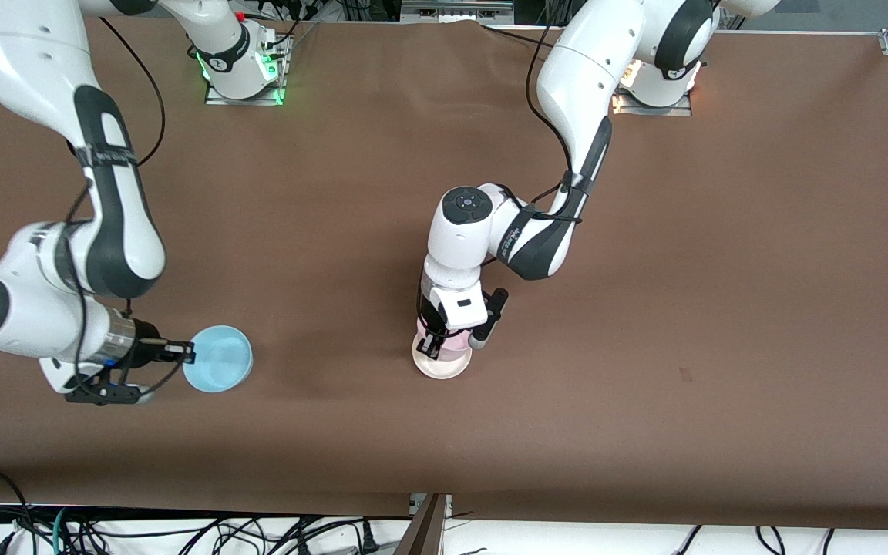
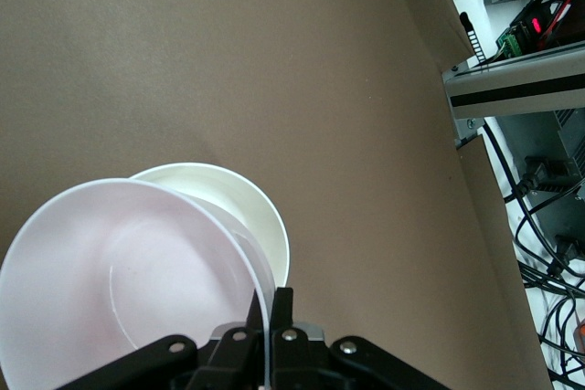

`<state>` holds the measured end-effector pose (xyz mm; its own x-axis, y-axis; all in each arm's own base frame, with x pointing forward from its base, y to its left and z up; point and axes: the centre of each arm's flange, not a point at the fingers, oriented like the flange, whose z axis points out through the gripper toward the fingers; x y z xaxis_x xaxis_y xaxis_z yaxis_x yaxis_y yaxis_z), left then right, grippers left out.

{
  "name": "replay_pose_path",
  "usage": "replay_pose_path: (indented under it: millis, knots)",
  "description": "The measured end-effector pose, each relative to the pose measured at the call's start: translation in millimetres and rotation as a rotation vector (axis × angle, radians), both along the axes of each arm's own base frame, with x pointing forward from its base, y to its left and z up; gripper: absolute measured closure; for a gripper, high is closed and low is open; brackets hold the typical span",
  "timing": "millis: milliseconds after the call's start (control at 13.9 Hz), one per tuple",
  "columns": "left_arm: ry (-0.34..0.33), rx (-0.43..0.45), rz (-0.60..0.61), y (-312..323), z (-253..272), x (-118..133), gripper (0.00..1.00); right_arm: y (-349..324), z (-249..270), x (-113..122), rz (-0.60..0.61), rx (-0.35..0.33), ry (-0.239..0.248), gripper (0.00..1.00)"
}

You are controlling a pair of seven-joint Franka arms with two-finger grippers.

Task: Stack pink and blue bowls on white bowl
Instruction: 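Open the left gripper off the pink bowl while the right gripper lifts the blue bowl, then carry the blue bowl over the pink bowl while the left gripper withdraws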

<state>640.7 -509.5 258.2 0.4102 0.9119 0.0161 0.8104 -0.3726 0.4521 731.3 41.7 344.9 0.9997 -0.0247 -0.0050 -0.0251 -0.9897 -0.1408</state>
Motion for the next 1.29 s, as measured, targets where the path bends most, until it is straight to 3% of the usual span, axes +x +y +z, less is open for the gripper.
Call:
replay_pose_path:
  millis: [143, 215, 502, 932, 1291]
  knots:
    - [-0.002, -0.001, -0.001, -1.1, 0.8, -0.5, 0.97, -4.1, 27.8, -8.2, 0.002, 0.003, 0.021, 0.98]
    - [-0.003, -0.001, -0.002, -1.2, 1.2, -0.4, 0.91, -5.1, 38.6, -11.6, 0.004, 0.004, 0.028, 0.98]
    - [-0.005, 0.0, 0.0, -0.5, 1.9, 0.5, 0.55, -14.8, 65.5, -22.6, -0.001, 0.001, 0.062, 0.98]
    - [-0.005, 0.008, 0.004, 1.6, 5.0, 2.9, 0.55, -13.0, 69.0, -22.9, -0.012, 0.021, 0.066, 0.98]
    - [0.062, 0.111, -0.029, 13.9, 14.9, 7.0, 0.57, 49.7, 51.2, -18.6, -0.051, 0.046, 0.056, 0.98]
